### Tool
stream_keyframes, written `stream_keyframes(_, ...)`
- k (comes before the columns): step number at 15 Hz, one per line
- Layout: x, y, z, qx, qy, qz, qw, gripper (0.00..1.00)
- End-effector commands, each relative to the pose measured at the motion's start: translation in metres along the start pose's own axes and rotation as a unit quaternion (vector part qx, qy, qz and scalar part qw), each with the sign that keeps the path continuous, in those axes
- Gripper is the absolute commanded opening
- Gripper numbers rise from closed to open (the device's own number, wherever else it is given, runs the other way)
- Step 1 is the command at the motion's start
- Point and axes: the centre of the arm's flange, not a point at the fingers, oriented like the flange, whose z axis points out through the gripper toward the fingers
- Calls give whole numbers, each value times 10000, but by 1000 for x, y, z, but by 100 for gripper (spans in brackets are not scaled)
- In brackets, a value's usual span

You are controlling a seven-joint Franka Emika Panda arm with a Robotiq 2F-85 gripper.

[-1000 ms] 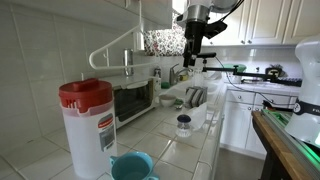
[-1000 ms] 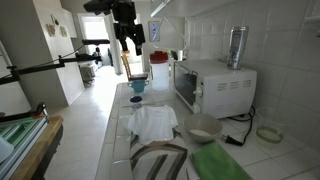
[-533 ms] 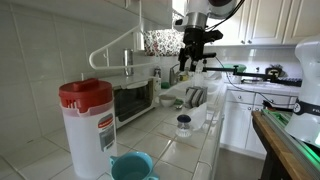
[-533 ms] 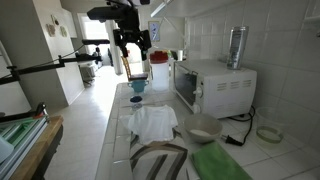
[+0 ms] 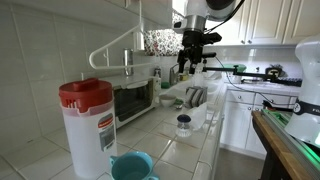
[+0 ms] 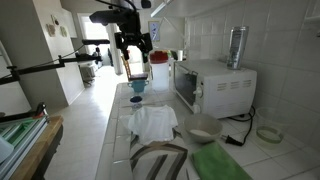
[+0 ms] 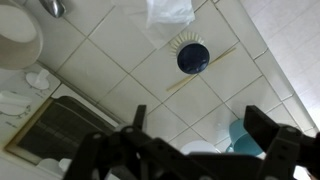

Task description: Open the microwave door

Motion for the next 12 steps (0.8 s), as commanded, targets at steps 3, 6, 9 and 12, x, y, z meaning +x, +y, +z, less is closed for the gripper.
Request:
stream_keyframes(3, 5, 28, 24, -498, -10, -1014, 9936, 100)
stream_keyframes(6, 10, 39, 43, -746, 120, -1378, 9876, 100)
stream_keyframes(9, 23, 40, 55, -886, 296, -1635, 9821, 100)
stream_keyframes(12, 43, 32, 57, -1027, 429, -1950, 9745, 100)
